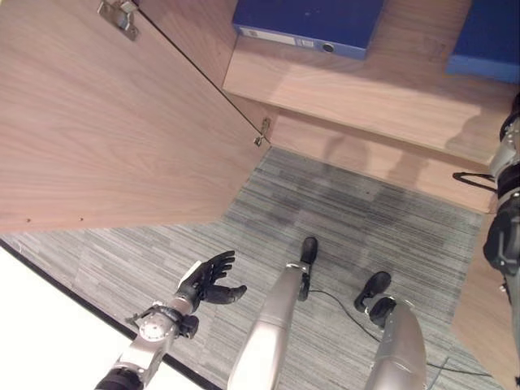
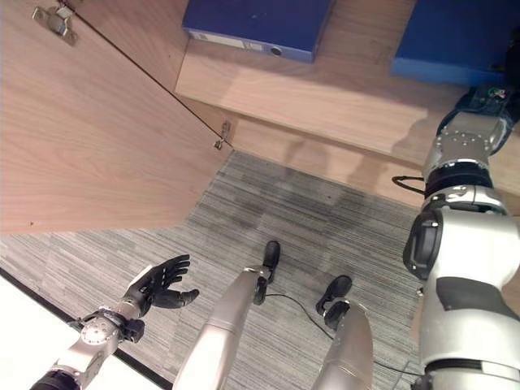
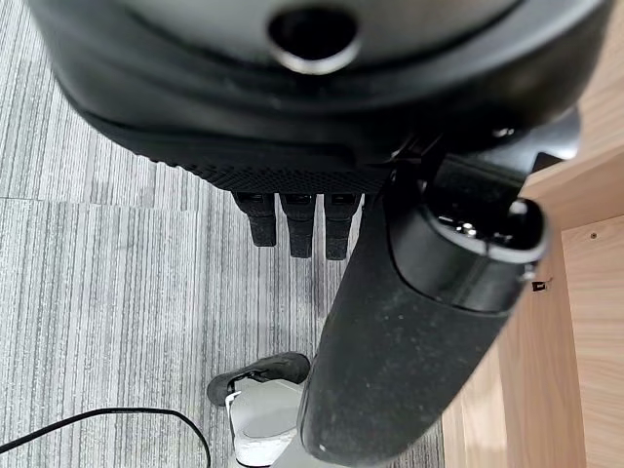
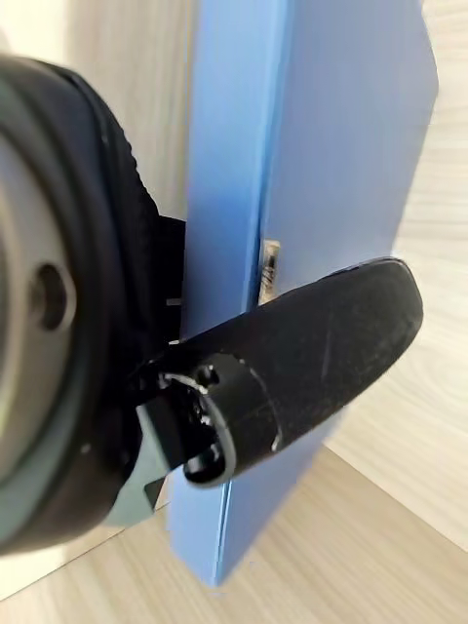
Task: Put the empty folder in the office cabinet
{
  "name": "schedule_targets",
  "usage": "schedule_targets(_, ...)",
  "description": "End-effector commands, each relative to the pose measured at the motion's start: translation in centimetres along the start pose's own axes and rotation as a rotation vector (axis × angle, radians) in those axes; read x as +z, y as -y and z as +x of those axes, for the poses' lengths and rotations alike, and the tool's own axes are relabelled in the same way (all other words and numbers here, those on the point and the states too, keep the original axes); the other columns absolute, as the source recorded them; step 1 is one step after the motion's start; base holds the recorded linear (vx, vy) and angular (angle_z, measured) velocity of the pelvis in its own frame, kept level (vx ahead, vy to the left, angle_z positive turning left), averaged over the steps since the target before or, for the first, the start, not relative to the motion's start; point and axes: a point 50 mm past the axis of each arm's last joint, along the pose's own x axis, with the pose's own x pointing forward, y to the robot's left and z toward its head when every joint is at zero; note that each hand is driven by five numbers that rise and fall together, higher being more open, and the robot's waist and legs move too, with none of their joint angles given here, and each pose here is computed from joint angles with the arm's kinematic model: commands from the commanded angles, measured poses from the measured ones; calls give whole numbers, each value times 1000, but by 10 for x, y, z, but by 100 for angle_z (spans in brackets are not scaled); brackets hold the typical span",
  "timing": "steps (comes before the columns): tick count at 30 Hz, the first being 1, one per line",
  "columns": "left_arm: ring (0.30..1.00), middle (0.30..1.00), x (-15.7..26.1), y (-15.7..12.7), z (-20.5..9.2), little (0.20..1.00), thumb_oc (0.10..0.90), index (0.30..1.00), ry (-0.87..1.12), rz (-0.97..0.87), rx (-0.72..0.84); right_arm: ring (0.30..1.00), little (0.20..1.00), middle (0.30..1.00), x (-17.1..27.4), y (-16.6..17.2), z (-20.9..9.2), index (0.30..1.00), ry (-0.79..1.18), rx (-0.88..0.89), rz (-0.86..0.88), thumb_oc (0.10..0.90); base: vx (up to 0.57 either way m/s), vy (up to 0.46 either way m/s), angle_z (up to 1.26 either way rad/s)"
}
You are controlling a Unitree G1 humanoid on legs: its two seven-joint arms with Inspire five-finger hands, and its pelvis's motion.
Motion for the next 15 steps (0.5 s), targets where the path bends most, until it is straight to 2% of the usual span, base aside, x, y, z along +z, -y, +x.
schedule_targets(1, 900, 900, -12, -29, -20, 900, 800, 900, -45, 48, 93, 900, 900, 900, 15, -19, 1, 900, 60, 86, -75, 800, 0, 0, 0)
schedule_targets(4, 900, 900, -20, -32, -21, 900, 800, 900, -96, 112, 121, 900, 900, 900, 9, -4, 2, 900, 25, -85, -216, 800, -4, -11, -1)
schedule_targets(5, 900, 900, -26, -35, -25, 900, 800, 900, -138, 183, 133, 900, 900, 900, 2, 3, 1, 900, -37, -183, -344, 800, -4, -41, -7)
schedule_targets(8, 900, 900, -31, -36, -29, 900, 800, 900, -169, 237, 134, 900, 900, 900, -4, 13, -1, 900, -93, -259, -444, 800, -1, -24, 1)
schedule_targets(10, 900, 900, -41, -33, -31, 900, 800, 900, -210, 246, 148, 900, 900, 900, -6, 30, -3, 900, -111, -372, -505, 800, 6, -17, 3)
schedule_targets(15, 900, 900, -47, -15, -25, 900, 800, 900, -208, 190, 151, 900, 900, 900, -28, 31, -12, 900, -135, -395, -598, 800, -23, -20, -8)
